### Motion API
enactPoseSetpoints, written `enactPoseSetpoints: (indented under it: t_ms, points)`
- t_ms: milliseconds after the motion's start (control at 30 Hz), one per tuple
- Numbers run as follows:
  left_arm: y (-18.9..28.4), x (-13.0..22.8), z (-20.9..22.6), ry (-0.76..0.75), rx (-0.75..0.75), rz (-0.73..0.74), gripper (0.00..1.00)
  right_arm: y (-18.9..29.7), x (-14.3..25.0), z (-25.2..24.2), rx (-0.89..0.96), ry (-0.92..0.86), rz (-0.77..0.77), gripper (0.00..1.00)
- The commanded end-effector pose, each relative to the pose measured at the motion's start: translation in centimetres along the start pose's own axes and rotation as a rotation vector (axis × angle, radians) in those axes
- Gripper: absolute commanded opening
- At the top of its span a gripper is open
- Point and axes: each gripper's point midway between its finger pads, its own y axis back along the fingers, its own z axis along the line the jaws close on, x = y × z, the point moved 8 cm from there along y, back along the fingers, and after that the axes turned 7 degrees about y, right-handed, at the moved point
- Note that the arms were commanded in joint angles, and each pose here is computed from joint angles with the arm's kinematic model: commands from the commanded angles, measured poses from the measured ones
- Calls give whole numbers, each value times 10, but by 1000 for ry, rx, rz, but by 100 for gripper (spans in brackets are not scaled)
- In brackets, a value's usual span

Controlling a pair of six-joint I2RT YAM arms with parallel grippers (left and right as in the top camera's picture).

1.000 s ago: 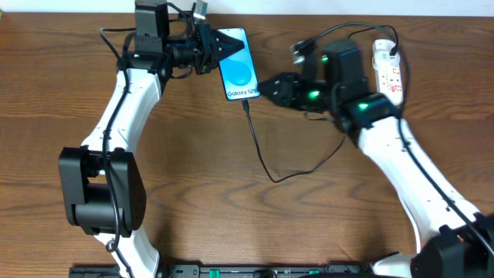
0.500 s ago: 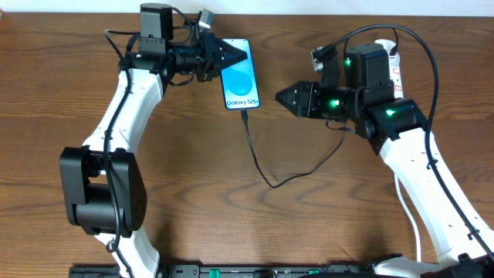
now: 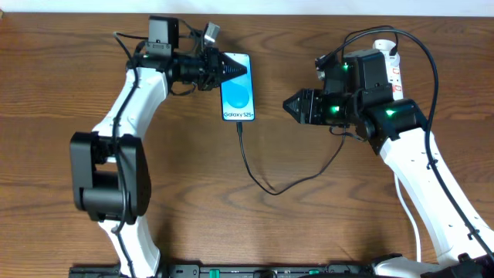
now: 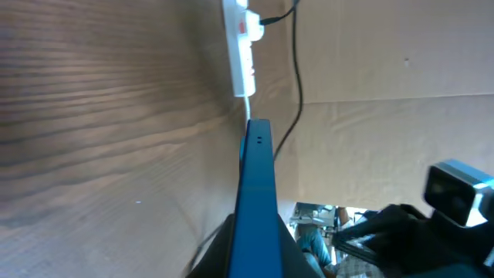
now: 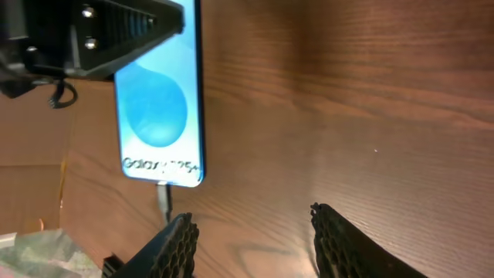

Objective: Plug charger to phone and switch on socket
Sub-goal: 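Lower the plugged phone flat onto the table with the left gripper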

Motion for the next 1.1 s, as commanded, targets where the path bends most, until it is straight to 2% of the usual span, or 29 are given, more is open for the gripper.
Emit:
enactPoseSetpoints:
  t_ms: [0,167,600,867,1067]
  points:
    - [-3,0,2,-51,29,26,7,4,-3,0,25,19,-14,48]
    - [-7,-2,14,-47,16,31,7,4,-1,1,29,18,-4,47]
    - [-5,6,43,-28,-191,12,7,-1,2,7,48,42,2,49]
    - [-4,8,51,-58,-256,13,7,-1,3,6,64,42,7,49]
    - [-8,7,63,-58,-268,26,7,0,3,3,89,33,1,45]
